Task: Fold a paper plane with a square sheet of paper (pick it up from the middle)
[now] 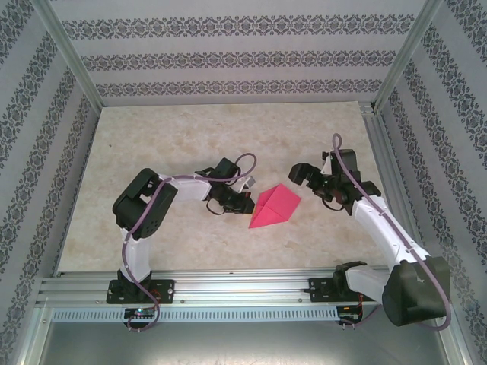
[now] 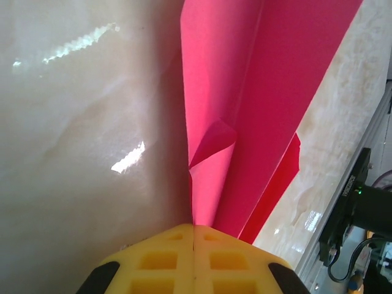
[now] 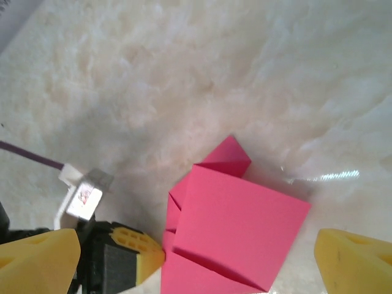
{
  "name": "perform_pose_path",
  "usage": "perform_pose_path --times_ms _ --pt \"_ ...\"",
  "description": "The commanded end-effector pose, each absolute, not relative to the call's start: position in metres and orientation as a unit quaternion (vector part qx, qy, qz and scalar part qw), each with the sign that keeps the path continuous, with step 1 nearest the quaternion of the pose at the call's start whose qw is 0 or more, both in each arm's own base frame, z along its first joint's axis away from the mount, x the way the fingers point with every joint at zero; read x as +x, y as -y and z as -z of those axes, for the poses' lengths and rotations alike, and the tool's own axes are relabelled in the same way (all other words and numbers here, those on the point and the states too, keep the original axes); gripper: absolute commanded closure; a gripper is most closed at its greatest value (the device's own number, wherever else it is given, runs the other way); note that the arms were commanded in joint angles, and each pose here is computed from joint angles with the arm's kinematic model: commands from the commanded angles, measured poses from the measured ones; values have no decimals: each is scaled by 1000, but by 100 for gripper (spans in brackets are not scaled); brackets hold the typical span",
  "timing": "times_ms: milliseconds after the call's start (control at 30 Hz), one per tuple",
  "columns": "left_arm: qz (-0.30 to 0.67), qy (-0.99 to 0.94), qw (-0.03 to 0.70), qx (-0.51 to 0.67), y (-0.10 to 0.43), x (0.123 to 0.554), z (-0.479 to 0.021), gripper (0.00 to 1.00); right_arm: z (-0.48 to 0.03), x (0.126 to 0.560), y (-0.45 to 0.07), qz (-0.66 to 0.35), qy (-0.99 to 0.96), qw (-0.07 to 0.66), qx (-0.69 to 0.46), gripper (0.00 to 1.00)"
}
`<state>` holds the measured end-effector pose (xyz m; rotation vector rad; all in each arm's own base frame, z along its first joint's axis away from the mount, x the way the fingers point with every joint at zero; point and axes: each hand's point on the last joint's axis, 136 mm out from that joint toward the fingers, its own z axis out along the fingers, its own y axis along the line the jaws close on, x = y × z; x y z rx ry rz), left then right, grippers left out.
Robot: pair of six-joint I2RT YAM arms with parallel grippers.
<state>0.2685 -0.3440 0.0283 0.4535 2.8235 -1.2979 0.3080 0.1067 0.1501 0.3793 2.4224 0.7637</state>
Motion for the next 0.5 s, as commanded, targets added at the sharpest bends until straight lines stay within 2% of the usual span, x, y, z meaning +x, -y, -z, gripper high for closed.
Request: perform_pose_path --times_ms 0,67,167,233,300,333,433,467 --pt "446 -886 39 118 348 285 -50 100 -162 321 -113 -359 -866 310 158 2" --pt "454 -885 45 94 345 288 -49 100 -153 323 -118 -399 -851 295 170 2" --pt "441 -891 59 94 340 289 -51 81 -130 319 -122 -395 -872 236 169 2" --pt "446 -886 68 108 340 288 -58 58 -122 318 -125 -383 -881 226 163 2" --pt "448 -882 77 122 339 287 -65 48 -122 318 -127 -384 -881 223 161 2" --pt "448 -881 81 129 339 286 -67 39 -121 318 -127 -381 -883 223 161 2" --pt "452 -875 75 155 342 280 -69 27 -118 318 -127 -372 -888 221 159 2" --pt "444 -878 72 164 344 278 -66 26 -118 317 -129 -373 -887 219 158 2"
